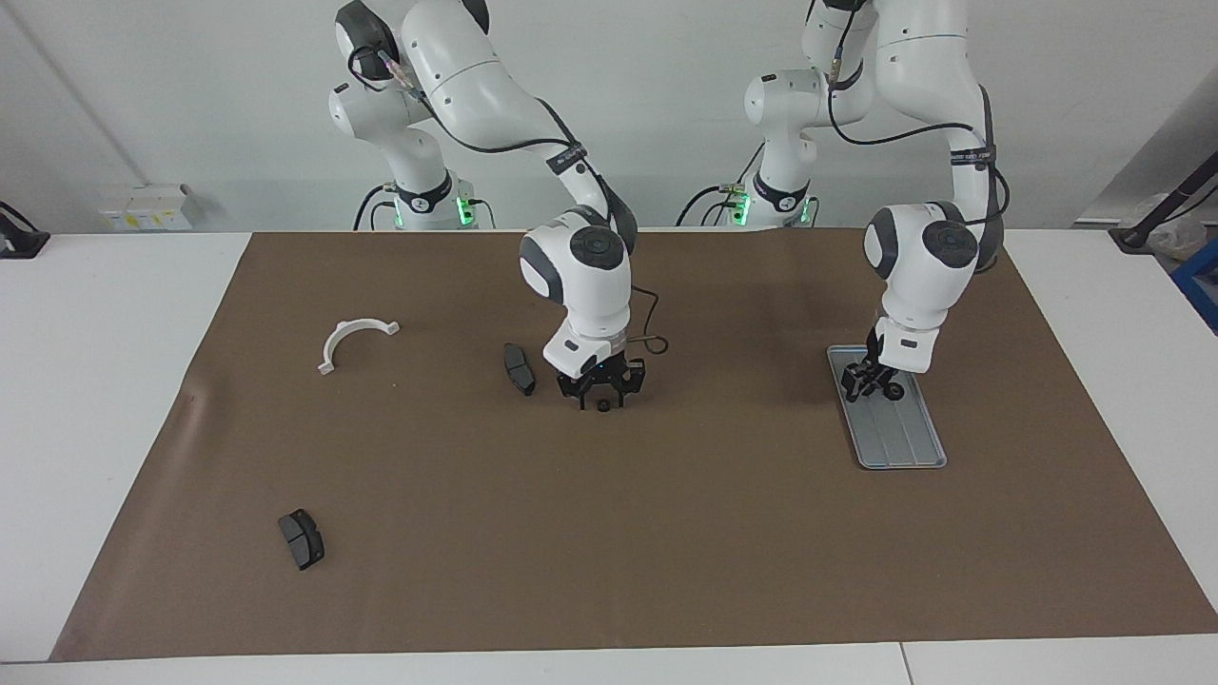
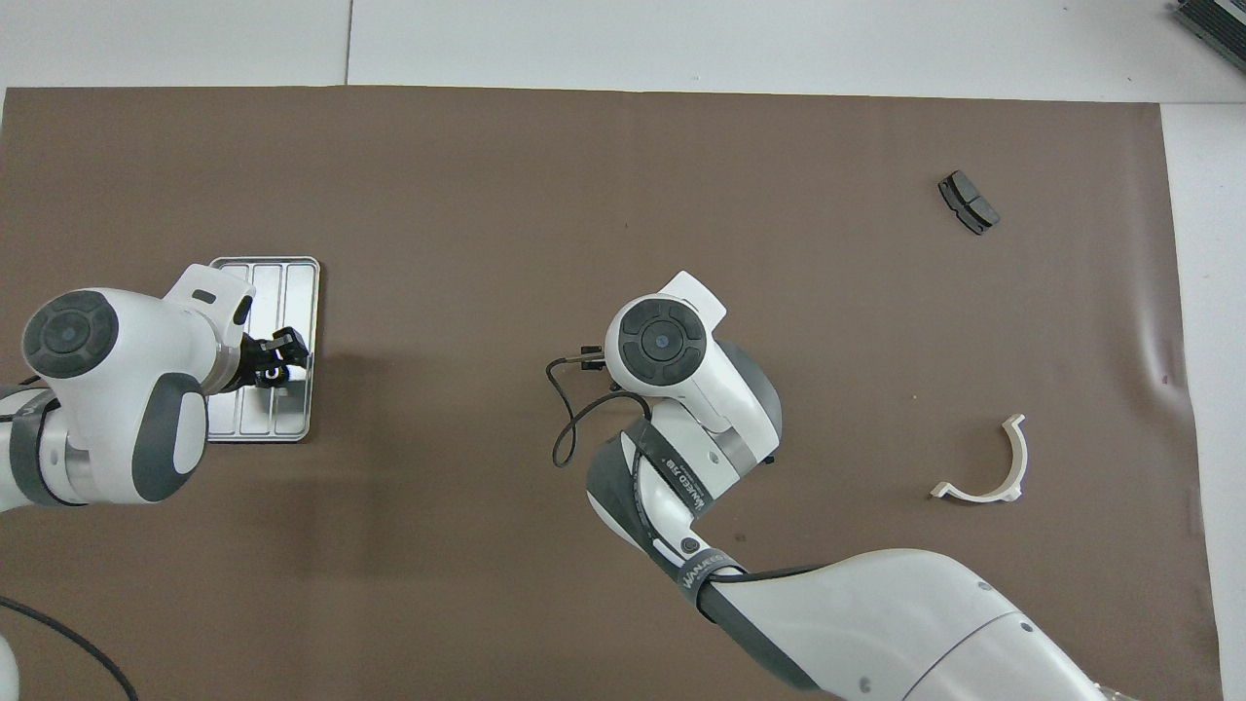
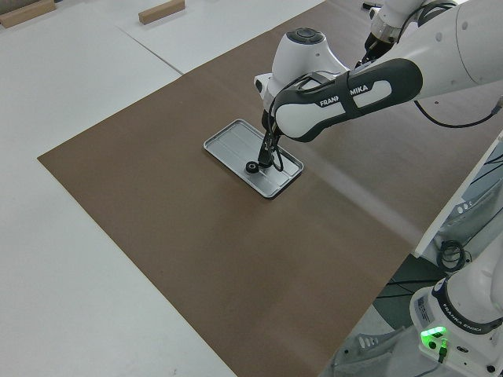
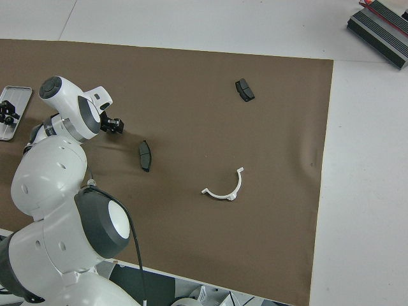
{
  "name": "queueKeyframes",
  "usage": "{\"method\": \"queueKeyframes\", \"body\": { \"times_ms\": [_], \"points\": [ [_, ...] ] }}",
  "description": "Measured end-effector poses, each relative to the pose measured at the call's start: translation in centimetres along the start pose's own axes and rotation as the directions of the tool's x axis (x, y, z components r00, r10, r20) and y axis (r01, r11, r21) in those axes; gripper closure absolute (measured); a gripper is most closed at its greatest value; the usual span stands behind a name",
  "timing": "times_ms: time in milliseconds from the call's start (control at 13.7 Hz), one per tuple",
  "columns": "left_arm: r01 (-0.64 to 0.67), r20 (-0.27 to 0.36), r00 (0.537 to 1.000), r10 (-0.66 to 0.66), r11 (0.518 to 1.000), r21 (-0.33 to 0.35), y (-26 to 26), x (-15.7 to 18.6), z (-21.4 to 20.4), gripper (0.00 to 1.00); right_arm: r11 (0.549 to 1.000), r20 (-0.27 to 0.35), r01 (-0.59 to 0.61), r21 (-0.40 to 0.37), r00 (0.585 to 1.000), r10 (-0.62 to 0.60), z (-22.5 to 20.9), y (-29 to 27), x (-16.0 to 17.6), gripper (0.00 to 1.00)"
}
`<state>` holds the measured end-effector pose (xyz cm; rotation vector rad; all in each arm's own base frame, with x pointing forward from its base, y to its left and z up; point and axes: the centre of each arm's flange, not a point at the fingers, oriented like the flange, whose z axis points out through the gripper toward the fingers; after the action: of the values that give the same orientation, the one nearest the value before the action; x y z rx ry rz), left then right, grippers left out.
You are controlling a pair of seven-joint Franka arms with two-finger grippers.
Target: Place bearing gear from tray to pile
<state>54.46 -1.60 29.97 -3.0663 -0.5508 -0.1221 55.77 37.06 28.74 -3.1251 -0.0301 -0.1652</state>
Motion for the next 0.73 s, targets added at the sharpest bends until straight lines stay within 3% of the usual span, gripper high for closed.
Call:
{"method": "queueKeyframes", "body": {
  "times_ms": [146,292,511,730],
  "points": [
    [0.001,-0.003,1.000,-0.001,1.000,-0.002,0.0,0.0,0.0,0.37,1.000,-0.002,0.001,0.000,1.000,-0.001,0.0,0.0,0.0,0.52],
    [0.005,-0.005,1.000,-0.005,1.000,-0.006,0.0,0.1,0.0,0.41,1.000,-0.006,-0.003,0.000,1.000,0.003,-0.2,0.1,0.1,0.74],
    [0.007,-0.010,1.000,-0.007,1.000,-0.011,0.1,0.1,-0.1,0.53,1.000,-0.010,-0.013,0.004,1.000,0.013,-0.3,-0.2,0.1,0.76],
    [0.008,-0.012,1.000,-0.008,1.000,-0.013,0.1,0.1,-0.2,0.58,0.999,-0.037,-0.034,0.011,0.999,0.034,-1.9,0.8,1.3,0.76]
  ]
}}
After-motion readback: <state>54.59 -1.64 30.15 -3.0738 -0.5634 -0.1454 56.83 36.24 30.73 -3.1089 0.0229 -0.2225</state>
